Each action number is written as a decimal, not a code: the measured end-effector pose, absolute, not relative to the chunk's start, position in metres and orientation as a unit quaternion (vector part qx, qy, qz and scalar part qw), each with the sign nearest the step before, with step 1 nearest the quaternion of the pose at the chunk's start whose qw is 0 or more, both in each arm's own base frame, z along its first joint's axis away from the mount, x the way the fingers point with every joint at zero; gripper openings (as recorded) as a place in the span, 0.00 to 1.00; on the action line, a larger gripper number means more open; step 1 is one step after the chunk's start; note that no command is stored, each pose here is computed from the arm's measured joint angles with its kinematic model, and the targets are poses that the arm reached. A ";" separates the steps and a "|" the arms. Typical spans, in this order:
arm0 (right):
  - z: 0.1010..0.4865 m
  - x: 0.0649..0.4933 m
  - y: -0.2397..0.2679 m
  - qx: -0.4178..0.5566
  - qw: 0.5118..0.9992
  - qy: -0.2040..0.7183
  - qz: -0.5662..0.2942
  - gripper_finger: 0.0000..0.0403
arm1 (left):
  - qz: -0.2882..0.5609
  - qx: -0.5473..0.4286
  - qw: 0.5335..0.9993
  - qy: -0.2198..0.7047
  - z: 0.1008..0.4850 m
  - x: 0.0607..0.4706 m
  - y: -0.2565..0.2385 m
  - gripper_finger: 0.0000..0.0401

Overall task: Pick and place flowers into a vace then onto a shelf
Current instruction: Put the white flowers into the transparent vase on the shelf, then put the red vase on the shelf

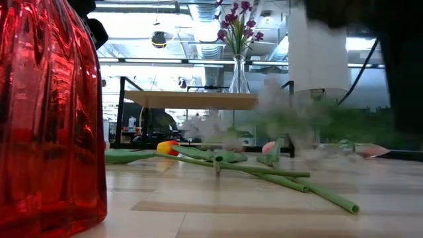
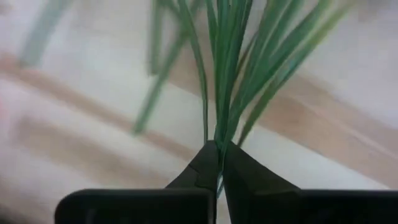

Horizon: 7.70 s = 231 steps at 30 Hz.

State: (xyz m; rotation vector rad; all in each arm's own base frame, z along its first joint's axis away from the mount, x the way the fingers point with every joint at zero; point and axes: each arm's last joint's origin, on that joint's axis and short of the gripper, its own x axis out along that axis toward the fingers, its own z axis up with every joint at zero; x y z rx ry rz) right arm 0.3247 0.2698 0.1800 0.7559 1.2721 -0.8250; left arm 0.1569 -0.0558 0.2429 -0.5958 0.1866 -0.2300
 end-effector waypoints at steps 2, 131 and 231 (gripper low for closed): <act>0.204 0.319 0.272 0.307 0.673 0.577 -0.346 0.01 | -0.114 -0.293 0.945 0.090 0.243 0.157 -0.056 0.00; 0.341 0.394 -0.053 -0.012 0.689 0.000 -0.724 0.02 | -0.117 -0.263 0.954 0.083 0.244 0.157 -0.056 0.00; 0.307 0.210 0.367 0.037 0.974 -0.008 -0.223 0.59 | -0.205 -0.016 0.866 0.456 0.271 0.291 -0.203 0.28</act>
